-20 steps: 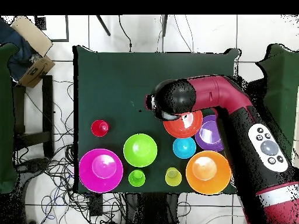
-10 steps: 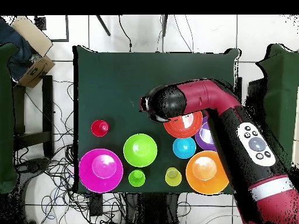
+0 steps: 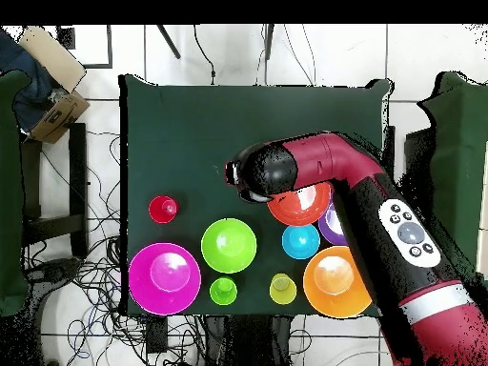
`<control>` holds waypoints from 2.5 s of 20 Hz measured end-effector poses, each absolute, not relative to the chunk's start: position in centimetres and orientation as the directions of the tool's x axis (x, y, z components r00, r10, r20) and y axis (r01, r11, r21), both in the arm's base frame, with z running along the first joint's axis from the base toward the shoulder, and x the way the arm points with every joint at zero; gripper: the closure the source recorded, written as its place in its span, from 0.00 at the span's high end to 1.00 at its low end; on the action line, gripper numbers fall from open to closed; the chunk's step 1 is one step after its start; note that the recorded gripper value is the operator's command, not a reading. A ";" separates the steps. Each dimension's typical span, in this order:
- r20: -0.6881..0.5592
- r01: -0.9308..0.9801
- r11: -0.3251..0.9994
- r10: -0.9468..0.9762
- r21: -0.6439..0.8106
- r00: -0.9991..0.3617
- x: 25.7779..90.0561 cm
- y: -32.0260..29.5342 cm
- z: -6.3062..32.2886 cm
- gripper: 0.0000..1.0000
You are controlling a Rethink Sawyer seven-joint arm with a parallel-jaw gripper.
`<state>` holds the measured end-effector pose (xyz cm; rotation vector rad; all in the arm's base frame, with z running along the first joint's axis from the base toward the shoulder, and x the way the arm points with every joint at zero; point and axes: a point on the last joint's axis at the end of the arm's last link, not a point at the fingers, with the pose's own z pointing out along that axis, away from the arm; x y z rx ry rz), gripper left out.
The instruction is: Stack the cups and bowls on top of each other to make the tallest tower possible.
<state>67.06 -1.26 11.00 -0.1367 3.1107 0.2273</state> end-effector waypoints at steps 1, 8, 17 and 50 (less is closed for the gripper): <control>-0.025 -0.088 0.986 -0.086 0.144 -0.996 67.0 -1.3 11.0 1.00; -0.022 -0.086 0.986 -0.084 0.142 -0.996 66.9 -1.3 10.8 1.00; -0.007 -0.077 0.987 -0.077 0.143 -0.997 66.5 -1.7 10.1 1.00; 0.087 -0.020 0.990 -0.033 0.138 -0.996 66.1 -2.7 11.6 1.00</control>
